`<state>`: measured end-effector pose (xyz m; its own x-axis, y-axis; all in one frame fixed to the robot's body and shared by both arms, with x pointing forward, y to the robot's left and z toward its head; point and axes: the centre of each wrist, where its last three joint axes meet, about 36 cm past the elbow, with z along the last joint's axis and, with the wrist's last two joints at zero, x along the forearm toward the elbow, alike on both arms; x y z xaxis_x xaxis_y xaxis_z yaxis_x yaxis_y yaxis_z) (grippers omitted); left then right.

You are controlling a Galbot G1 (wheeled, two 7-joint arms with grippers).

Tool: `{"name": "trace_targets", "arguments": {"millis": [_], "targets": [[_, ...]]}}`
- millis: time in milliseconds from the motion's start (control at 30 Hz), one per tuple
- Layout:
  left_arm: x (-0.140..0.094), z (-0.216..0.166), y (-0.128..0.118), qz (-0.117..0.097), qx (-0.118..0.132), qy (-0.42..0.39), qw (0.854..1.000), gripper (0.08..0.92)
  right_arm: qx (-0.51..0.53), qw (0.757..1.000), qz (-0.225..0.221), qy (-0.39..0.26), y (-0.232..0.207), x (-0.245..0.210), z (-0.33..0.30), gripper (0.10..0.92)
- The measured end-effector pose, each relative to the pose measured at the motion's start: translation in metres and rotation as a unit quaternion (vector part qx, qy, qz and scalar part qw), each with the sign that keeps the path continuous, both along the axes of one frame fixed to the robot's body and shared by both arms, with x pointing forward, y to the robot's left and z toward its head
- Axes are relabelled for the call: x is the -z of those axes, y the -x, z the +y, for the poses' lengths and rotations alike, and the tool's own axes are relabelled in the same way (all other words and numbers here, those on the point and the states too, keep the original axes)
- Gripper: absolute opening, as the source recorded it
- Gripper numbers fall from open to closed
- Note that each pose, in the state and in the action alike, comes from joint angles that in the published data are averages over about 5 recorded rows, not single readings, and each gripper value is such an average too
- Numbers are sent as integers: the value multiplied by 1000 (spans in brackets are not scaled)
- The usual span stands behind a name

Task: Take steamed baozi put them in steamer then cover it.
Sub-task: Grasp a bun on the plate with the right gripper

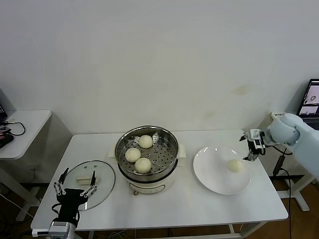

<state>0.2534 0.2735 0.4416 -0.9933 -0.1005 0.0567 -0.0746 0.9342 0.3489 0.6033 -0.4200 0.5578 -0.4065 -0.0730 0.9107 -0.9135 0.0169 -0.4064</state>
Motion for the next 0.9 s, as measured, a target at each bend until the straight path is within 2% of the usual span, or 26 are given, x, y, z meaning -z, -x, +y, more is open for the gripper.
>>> {"name": "trace_targets", "arguments": {"millis": [567, 900], "targets": [[1, 7, 5, 7, -13, -6, 1000, 823, 25, 999, 46, 1, -23, 80, -1, 823], [3, 6, 5, 8, -14, -5, 1000, 823, 38, 998, 50, 3, -30, 108, 1, 811]]}}
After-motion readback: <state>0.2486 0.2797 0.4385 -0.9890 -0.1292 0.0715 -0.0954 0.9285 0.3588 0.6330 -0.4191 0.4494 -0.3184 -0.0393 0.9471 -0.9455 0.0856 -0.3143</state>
